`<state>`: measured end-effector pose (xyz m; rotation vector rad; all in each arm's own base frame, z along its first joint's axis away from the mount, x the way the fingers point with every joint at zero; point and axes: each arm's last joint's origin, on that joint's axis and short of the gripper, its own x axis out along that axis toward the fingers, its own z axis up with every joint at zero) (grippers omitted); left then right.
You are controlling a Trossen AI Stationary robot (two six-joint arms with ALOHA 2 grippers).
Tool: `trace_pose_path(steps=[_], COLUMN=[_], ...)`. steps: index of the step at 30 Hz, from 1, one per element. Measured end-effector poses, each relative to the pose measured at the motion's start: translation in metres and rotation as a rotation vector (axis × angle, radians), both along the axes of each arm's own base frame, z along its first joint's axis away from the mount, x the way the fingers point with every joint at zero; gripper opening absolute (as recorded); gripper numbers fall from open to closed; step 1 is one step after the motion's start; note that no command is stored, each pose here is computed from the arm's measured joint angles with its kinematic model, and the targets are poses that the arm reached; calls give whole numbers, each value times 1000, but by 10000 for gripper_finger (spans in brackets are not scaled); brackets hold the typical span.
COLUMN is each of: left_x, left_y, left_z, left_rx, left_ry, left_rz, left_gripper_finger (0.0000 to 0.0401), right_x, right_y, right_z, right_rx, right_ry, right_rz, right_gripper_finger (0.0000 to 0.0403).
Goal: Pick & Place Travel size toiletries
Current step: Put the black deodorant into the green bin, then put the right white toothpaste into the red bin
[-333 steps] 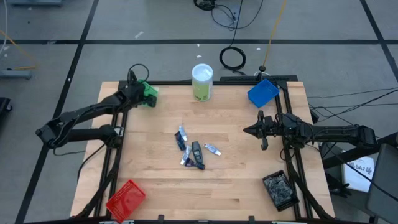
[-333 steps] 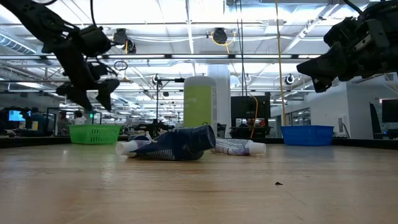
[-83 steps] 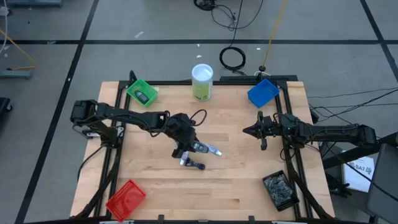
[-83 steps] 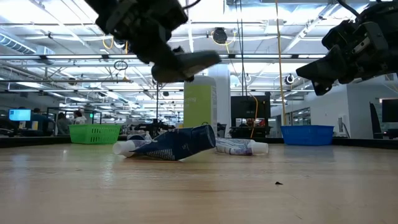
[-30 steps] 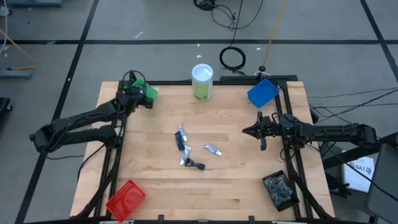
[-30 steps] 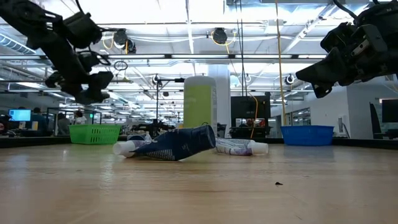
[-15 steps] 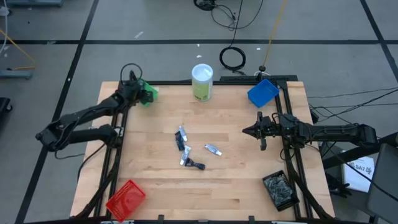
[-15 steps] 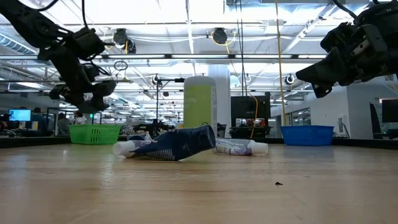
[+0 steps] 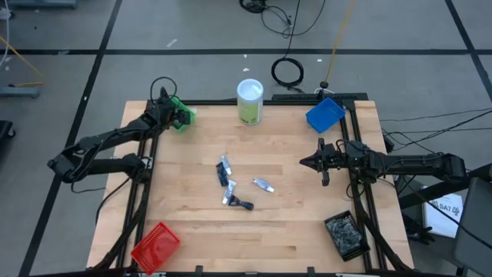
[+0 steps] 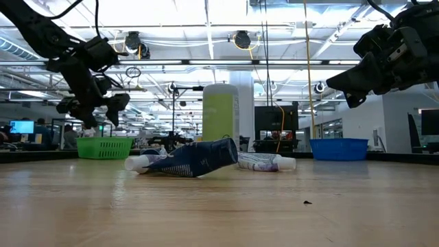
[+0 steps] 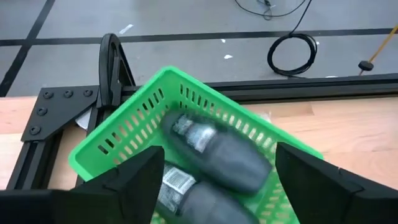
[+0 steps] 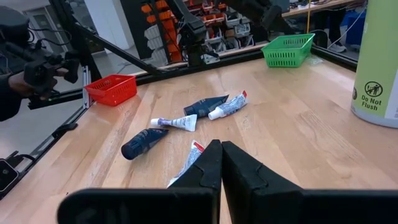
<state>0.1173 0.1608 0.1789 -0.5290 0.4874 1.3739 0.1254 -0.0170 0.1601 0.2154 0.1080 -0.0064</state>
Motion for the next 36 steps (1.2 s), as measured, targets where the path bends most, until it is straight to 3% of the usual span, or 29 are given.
trace_pose_path(steps=[8,27,36], left_x=[1,21,38], left_y=[-1,-28,-48], left_z=[2,17,17], left_rx=[5,-42,-77], left_ry=[38,-149,-188], left_rz=[-97,-734,-929], left_gripper_finger=[307,264,262], right_x=[0,0,0], right_y=[0,0,0], right_z=[0,0,0], right_rx=[0,-2,-2], right_ry=[0,0,-2], right_rz=[0,0,0], right_gripper_finger=[0,0,0])
